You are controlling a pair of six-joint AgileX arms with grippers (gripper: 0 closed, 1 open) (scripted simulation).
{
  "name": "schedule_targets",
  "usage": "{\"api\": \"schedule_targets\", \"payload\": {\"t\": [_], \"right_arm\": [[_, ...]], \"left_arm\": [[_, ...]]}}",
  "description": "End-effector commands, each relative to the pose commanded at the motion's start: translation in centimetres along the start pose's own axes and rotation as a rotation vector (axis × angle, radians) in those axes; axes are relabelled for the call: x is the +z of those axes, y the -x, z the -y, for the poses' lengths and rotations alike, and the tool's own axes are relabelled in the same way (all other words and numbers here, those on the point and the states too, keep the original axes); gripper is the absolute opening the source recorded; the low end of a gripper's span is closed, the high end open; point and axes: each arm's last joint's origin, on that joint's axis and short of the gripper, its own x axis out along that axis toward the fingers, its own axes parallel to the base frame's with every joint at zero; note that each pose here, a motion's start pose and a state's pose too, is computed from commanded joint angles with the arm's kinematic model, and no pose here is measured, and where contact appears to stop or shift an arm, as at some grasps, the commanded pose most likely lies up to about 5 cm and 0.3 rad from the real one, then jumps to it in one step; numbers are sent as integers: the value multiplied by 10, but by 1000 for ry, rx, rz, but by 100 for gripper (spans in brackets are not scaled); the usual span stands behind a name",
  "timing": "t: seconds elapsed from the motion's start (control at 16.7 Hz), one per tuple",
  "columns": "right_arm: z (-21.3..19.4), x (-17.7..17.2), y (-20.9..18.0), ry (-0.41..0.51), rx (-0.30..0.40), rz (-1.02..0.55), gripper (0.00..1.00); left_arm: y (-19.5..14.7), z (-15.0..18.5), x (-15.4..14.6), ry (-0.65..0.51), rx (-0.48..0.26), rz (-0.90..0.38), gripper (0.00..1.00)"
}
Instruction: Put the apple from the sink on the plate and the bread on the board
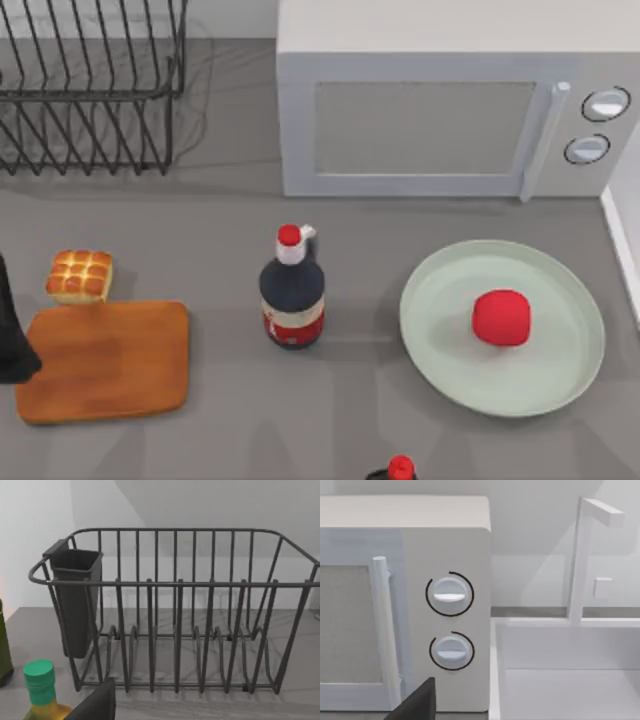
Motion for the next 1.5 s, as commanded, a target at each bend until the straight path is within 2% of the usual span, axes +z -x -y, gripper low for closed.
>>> {"api": "schedule_targets", "payload": {"t": [0.24,0.48,0.72,1.02,1.2,1.5], "right_arm": [[0,0,0,0,0,0,100],[0,0,0,0,0,0,100],[0,0,0,0,0,0,100],[0,0,0,0,0,0,100],[0,0,0,0,0,0,100],[0,0,0,0,0,0,100]], "left_arm": [[0,1,6,0,-9,-16,100],[-7,3,35,1,-33,-153,100],[-36,5,69,2,-48,-427,100],[-109,12,90,-6,-54,-852,100],[-162,18,81,-18,-54,-1101,100],[-232,29,39,-41,-54,-1429,100]]}}
